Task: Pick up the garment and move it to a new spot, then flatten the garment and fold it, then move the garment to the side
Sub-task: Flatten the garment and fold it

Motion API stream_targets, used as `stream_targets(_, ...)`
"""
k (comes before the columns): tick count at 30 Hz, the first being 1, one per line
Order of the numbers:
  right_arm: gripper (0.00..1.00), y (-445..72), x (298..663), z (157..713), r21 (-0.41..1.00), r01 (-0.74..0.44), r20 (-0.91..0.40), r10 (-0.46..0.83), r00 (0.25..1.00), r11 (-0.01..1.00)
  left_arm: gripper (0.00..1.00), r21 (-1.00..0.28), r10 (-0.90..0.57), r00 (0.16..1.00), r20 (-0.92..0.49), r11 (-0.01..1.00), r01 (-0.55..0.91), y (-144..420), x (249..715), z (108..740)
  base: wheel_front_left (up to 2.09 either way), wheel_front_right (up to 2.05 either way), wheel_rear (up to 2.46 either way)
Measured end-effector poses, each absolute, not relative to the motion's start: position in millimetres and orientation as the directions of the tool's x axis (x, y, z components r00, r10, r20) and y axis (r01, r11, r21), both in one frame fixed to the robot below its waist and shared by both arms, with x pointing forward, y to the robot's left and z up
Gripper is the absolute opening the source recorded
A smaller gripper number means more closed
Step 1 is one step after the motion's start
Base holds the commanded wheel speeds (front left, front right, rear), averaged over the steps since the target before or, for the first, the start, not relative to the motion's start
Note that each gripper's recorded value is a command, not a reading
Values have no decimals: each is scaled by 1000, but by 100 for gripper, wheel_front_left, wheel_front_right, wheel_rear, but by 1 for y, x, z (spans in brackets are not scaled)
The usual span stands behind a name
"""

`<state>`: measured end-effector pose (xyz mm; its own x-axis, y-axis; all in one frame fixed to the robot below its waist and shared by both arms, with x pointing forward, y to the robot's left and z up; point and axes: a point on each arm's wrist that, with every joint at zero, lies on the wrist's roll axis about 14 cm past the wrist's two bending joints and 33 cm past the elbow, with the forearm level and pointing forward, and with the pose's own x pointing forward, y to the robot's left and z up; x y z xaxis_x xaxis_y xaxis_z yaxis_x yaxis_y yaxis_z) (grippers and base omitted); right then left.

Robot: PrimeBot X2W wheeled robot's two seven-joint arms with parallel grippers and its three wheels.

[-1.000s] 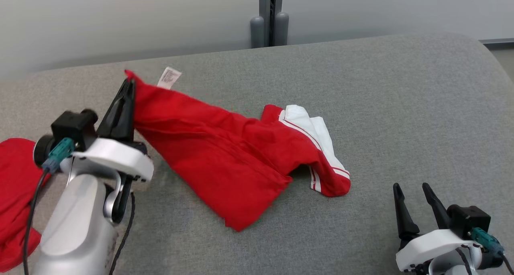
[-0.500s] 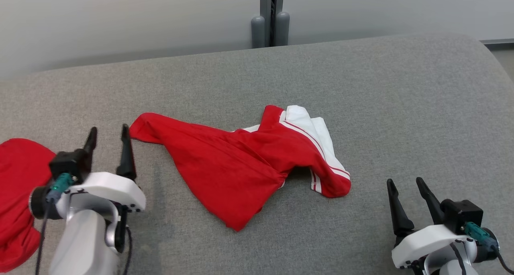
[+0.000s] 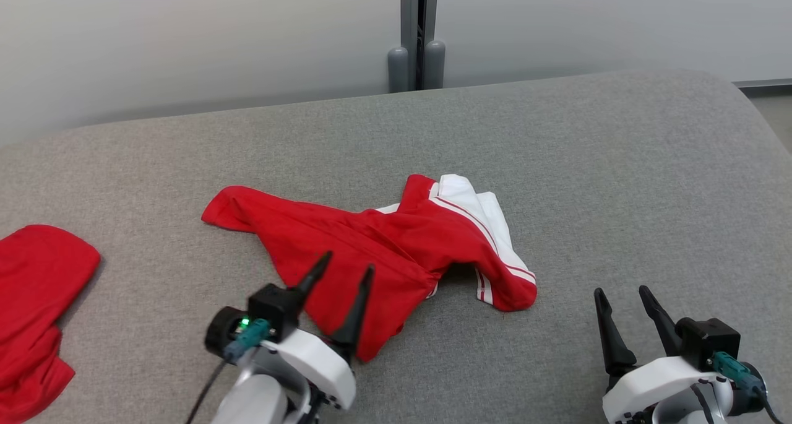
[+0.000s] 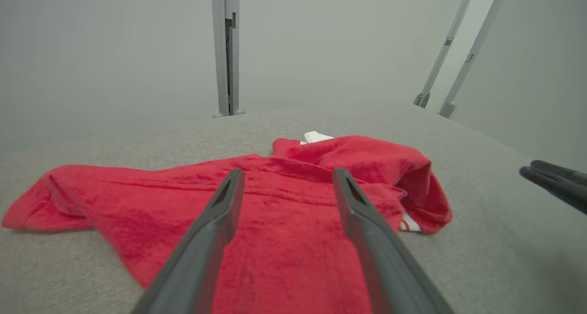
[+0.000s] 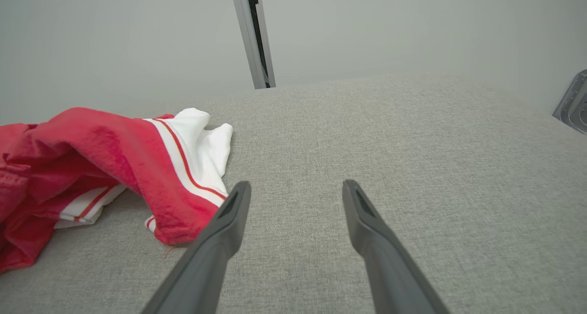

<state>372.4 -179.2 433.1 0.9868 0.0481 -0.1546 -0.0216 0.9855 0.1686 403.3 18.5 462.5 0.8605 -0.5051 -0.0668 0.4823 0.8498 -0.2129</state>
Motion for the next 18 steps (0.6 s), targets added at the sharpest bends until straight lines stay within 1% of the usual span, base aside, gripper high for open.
stream_targets(4, 100, -183, 370, 431, 166, -10, -160, 37, 986, 986, 100, -232, -604, 792, -89, 786, 573, -15, 384, 455, 0, 0, 0)
stream_targets(8, 100, -188, 368, 429, 164, 6, -169, 23, 985, 986, 100, -223, -680, 725, -107, 727, 649, -41, 374, 450, 0, 0, 0)
stream_targets(15, 100, -194, 367, 427, 161, 25, -174, 3, 985, 987, 100, -201, -718, 684, -128, 694, 691, -58, 376, 446, 0, 0, 0)
stream_targets(18, 100, -197, 367, 427, 162, 33, -174, -4, 985, 986, 100, -191, -717, 684, -131, 696, 692, -61, 380, 446, 0, 0, 0)
